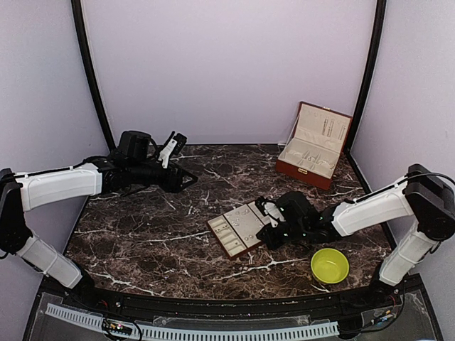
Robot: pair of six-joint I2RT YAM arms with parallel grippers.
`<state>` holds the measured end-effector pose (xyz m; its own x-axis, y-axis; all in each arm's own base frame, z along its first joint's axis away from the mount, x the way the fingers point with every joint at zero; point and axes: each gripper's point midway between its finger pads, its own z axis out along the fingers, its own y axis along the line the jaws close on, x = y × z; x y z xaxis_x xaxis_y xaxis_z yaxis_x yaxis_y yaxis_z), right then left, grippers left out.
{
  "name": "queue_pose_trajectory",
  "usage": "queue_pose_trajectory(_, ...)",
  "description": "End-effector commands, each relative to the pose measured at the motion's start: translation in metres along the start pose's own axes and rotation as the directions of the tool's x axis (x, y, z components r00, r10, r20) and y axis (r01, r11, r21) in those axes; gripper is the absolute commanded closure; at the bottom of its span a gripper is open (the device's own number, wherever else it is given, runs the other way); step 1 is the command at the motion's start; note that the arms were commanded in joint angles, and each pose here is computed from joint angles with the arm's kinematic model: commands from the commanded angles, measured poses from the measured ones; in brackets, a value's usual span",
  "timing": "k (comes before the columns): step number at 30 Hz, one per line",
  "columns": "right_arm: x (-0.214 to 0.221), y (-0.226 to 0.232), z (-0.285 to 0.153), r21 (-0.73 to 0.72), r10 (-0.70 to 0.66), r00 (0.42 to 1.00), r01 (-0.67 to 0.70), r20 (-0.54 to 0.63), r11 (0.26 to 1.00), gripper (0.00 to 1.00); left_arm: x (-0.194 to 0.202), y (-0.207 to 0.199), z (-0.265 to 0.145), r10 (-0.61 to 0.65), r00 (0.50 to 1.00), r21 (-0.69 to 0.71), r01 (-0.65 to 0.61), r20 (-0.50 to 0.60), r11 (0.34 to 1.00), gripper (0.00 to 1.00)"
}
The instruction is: Organize the mixed jewelry
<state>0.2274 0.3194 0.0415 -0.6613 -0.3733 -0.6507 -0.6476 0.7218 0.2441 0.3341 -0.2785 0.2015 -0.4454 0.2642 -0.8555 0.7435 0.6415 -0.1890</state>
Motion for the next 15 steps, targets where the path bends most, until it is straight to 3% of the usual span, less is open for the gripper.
queue_pose_trajectory(1, 0.023, 0.002, 0.006, 0.006, -0.029, 0.996, 0.03, -0.083, 1.0, 0.96, 0.0, -0.001, -0.003, -0.002, 1.0, 0.005, 0.002, 0.004, 1.0, 0.42)
queue_pose_trajectory(15, 0.019, 0.003, -0.002, 0.026, -0.052, 0.993, 0.055, -0.102, 0.998, 0.87, -0.001, -0.001, -0.004, -0.002, 1.0, 0.002, 0.002, 0.006, 1.0, 0.42)
